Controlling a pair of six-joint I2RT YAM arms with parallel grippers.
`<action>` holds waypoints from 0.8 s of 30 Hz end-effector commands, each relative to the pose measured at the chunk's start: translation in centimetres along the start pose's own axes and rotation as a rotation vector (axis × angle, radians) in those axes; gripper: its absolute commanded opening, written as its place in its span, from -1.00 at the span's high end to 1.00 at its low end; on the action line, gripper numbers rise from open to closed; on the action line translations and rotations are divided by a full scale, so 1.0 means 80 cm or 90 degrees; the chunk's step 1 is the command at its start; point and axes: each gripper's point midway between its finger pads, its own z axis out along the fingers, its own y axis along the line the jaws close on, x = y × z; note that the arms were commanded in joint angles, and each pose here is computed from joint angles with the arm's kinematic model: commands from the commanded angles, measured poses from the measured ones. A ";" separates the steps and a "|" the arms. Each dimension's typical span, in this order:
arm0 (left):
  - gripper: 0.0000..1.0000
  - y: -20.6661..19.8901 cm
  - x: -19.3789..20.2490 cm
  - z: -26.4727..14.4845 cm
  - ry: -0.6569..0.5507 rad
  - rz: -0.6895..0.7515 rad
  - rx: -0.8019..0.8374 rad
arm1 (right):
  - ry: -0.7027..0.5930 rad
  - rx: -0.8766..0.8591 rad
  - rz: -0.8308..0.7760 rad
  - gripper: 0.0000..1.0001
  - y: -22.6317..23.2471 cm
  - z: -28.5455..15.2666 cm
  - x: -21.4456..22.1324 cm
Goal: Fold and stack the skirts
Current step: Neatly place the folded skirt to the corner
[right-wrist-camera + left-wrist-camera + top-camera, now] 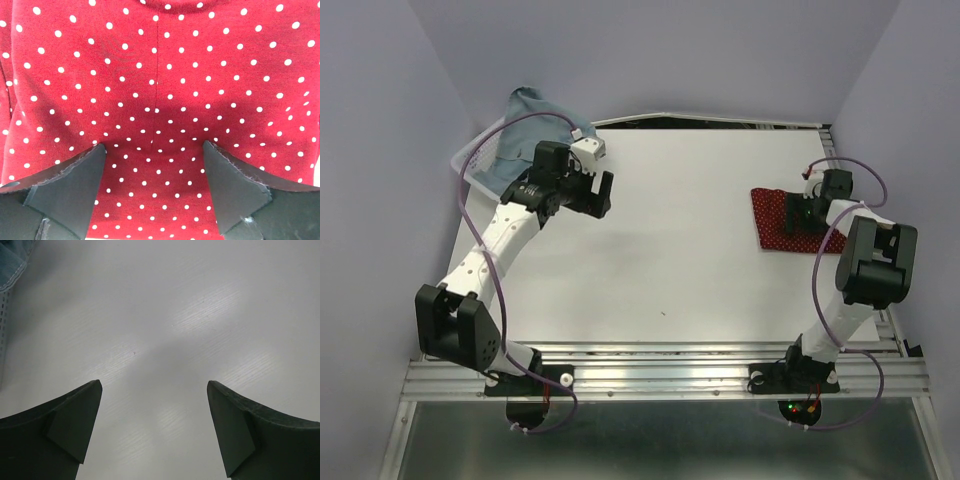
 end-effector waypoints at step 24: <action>-0.80 0.224 -0.147 0.060 -0.118 -0.008 -0.015 | -0.049 -0.206 -0.071 -1.00 0.147 -0.129 -0.130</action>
